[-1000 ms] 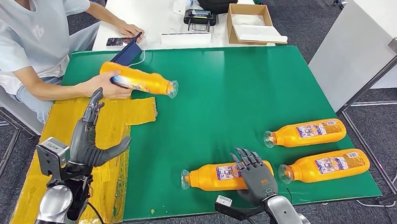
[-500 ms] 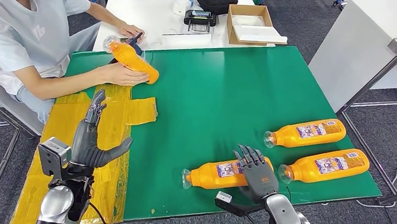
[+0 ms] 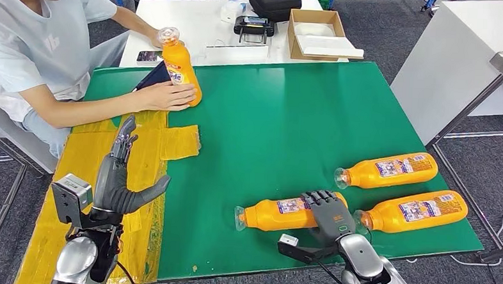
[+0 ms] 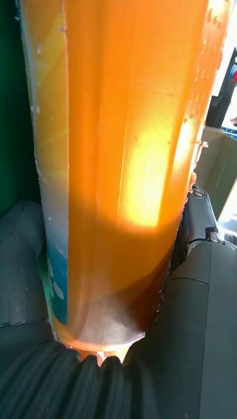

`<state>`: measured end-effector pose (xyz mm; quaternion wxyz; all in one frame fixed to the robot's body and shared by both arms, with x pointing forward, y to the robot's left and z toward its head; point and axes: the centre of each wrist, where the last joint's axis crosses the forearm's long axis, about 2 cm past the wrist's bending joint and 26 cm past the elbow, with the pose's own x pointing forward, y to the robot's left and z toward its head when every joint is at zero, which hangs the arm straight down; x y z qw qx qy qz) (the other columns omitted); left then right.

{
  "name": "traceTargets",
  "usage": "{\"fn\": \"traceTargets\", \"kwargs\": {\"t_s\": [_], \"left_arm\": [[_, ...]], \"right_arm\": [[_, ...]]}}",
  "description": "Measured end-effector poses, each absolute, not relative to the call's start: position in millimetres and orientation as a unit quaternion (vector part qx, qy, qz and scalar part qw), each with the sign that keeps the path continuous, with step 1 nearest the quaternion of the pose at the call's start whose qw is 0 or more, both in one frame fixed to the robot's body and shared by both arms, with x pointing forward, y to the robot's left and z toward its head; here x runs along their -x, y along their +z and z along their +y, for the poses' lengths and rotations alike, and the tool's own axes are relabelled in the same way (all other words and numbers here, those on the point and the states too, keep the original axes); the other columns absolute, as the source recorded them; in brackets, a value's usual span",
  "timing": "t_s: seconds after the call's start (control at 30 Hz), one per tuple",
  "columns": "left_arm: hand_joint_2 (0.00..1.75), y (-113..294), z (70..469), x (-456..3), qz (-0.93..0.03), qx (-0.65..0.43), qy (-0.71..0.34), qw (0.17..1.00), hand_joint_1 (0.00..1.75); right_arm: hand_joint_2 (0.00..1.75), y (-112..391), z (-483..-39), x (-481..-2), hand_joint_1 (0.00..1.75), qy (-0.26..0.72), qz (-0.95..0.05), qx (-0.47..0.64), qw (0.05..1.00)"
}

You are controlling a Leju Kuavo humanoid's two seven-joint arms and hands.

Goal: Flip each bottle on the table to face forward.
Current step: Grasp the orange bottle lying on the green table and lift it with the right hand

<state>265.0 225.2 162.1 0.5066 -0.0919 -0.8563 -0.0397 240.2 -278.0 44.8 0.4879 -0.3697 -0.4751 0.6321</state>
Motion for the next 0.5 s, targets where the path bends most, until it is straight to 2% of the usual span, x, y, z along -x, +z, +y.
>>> {"fn": "traceTargets", "kwargs": {"t_s": [0.5], "left_arm": [[1.75, 162.7, 222.8, -265.0, -0.856, 0.096, -0.033, 0.506, 0.0]], "right_arm": [[1.75, 45.6, -283.6, -241.3, 1.75, 0.631, -0.491, 0.357, 0.483]]}}
